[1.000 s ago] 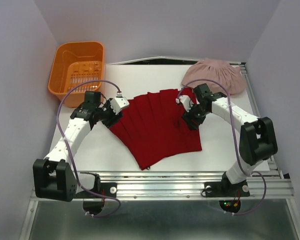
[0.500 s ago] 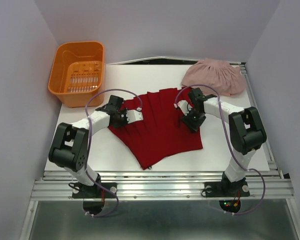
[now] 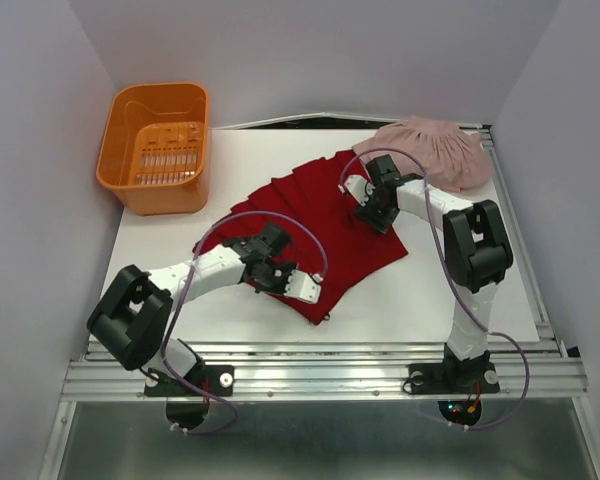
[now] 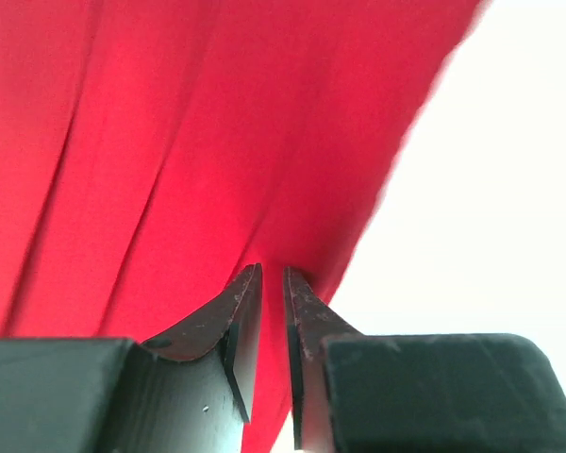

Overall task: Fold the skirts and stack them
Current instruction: Flatten the skirt out

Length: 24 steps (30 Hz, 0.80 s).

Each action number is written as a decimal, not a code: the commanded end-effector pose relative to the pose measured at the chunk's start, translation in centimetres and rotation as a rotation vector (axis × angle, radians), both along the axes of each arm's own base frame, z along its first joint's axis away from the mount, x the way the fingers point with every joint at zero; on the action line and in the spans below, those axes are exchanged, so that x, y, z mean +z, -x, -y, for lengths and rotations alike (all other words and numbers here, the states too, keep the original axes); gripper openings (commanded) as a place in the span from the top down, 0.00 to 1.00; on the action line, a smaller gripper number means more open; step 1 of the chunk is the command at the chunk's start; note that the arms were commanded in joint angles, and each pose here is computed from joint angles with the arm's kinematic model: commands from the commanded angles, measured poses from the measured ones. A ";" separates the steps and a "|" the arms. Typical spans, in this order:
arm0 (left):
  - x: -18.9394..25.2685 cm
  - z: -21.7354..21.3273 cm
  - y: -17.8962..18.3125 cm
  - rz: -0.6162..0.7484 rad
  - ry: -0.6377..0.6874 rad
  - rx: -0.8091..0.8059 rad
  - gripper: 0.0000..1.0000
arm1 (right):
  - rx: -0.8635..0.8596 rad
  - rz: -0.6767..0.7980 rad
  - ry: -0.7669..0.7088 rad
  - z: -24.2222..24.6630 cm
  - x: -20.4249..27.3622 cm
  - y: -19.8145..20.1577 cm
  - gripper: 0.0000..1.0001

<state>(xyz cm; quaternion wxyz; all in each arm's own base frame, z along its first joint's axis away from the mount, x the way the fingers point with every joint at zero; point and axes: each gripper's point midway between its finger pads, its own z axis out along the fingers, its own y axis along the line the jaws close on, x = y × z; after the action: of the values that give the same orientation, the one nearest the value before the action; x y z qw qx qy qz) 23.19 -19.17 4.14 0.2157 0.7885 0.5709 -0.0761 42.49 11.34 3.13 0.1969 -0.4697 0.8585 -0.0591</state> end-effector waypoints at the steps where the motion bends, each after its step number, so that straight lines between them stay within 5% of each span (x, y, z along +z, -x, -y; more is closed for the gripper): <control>1: 1.5 5.8 4.2 -0.153 0.102 -0.093 0.73 | -0.007 0.130 -0.036 -0.8 0.7 -3.8 0.40; 5: 5.0 12.2 6.9 -0.251 0.234 -0.132 0.71 | 0.005 0.221 -0.169 -2.6 7.1 -3.9 0.41; 9: 13.2 13.5 5.0 -0.247 0.436 -0.026 0.66 | 0.016 0.177 -0.298 -3.6 12.3 0.4 0.42; 17: 19.4 -2.0 -7.3 -0.081 0.610 0.515 0.68 | 0.107 -0.063 -0.448 -11.7 11.4 12.5 0.44; 24: 21.9 -9.9 -9.7 -0.057 0.797 0.827 0.59 | 0.287 -0.194 -0.459 -19.2 9.0 19.4 0.44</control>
<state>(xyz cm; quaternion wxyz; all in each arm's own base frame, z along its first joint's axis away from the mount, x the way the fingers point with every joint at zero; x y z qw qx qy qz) 34.40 -9.73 23.58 0.4654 0.4106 0.7654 -0.1704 28.38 26.25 13.55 0.2682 -0.5027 0.8060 0.1603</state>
